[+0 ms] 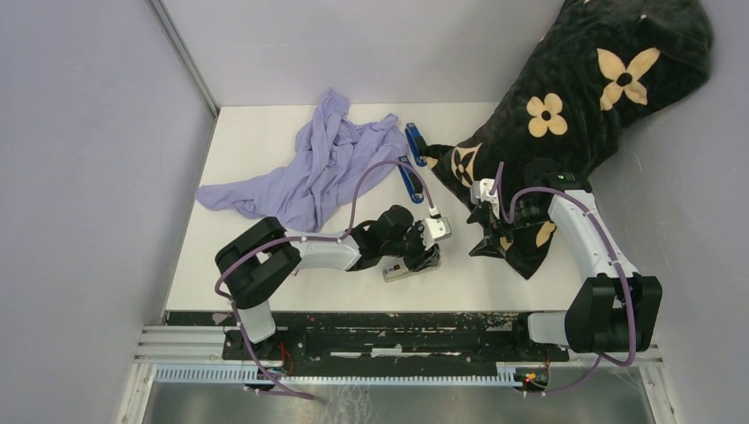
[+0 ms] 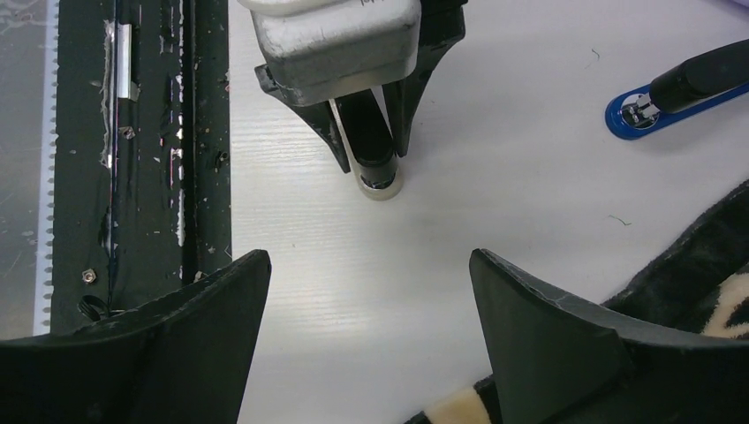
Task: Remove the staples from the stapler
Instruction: Pick up the stapler from the center of the board.
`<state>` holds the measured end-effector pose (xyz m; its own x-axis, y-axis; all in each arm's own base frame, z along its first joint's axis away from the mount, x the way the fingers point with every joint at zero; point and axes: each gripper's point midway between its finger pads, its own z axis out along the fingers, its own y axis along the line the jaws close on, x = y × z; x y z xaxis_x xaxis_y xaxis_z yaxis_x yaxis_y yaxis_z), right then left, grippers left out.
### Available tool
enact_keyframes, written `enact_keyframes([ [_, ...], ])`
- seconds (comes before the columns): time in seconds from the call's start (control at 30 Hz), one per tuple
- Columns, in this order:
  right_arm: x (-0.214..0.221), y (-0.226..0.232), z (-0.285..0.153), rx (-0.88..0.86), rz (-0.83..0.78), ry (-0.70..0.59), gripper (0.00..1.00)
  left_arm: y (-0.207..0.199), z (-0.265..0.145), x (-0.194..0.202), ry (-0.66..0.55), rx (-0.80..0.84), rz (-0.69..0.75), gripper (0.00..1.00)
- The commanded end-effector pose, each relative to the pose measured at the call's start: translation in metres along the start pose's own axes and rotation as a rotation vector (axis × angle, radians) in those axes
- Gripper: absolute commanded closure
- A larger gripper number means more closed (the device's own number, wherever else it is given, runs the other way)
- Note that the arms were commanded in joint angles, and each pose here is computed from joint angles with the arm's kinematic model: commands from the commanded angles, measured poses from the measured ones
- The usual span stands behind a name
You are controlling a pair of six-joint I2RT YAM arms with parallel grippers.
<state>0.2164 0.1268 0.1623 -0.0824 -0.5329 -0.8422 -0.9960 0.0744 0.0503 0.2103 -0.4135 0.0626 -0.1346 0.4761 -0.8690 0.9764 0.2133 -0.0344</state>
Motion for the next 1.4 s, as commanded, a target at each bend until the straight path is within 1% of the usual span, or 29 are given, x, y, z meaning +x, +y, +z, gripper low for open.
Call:
enact_keyframes([
  [0.0, -0.007, 0.000, 0.003, -0.010, -0.005, -0.041, 0.10, 0.001, 0.006, -0.022, -0.046, 0.021, 0.043, 0.60],
  [0.07, -0.007, 0.002, 0.003, -0.014, 0.000, -0.041, 0.10, 0.005, 0.005, -0.026, -0.058, -0.001, 0.055, 0.87],
  [0.1, -0.008, 0.003, 0.003, -0.019, 0.001, -0.046, 0.10, 0.005, 0.004, -0.030, -0.073, -0.003, 0.069, 0.96],
  [0.13, -0.010, 0.005, 0.003, -0.027, -0.003, -0.053, 0.10, 0.007, 0.002, -0.037, -0.092, -0.012, 0.081, 0.97],
  [0.23, -0.018, 0.015, 0.002, -0.073, -0.043, -0.085, 0.08, 0.012, -0.010, -0.059, -0.150, -0.043, 0.126, 0.97],
  [0.33, -0.026, 0.018, 0.000, -0.103, -0.088, -0.111, 0.05, 0.013, -0.030, -0.092, -0.236, -0.040, 0.155, 0.97],
  [0.4, -0.030, 0.017, 0.000, -0.114, -0.108, -0.125, 0.00, 0.011, -0.041, -0.109, -0.278, -0.029, 0.166, 0.97],
  [0.57, -0.036, 0.010, 0.006, -0.140, -0.145, -0.111, 0.01, -0.004, -0.060, -0.144, -0.369, 0.036, 0.178, 0.97],
  [0.8, -0.041, -0.007, 0.009, -0.094, -0.133, -0.124, 0.01, -0.013, -0.086, -0.177, -0.496, 0.044, 0.175, 0.97],
  [1.07, -0.043, 0.003, 0.014, -0.132, -0.142, -0.092, 0.01, -0.025, -0.110, -0.211, -0.595, 0.084, 0.193, 0.97],
  [1.23, -0.046, 0.004, 0.015, -0.127, -0.141, -0.096, 0.01, -0.030, -0.118, -0.222, -0.626, 0.095, 0.201, 0.97],
  [1.37, -0.049, 0.010, 0.015, -0.144, -0.184, -0.100, 0.01, -0.030, -0.120, -0.224, -0.631, 0.095, 0.206, 0.97],
])
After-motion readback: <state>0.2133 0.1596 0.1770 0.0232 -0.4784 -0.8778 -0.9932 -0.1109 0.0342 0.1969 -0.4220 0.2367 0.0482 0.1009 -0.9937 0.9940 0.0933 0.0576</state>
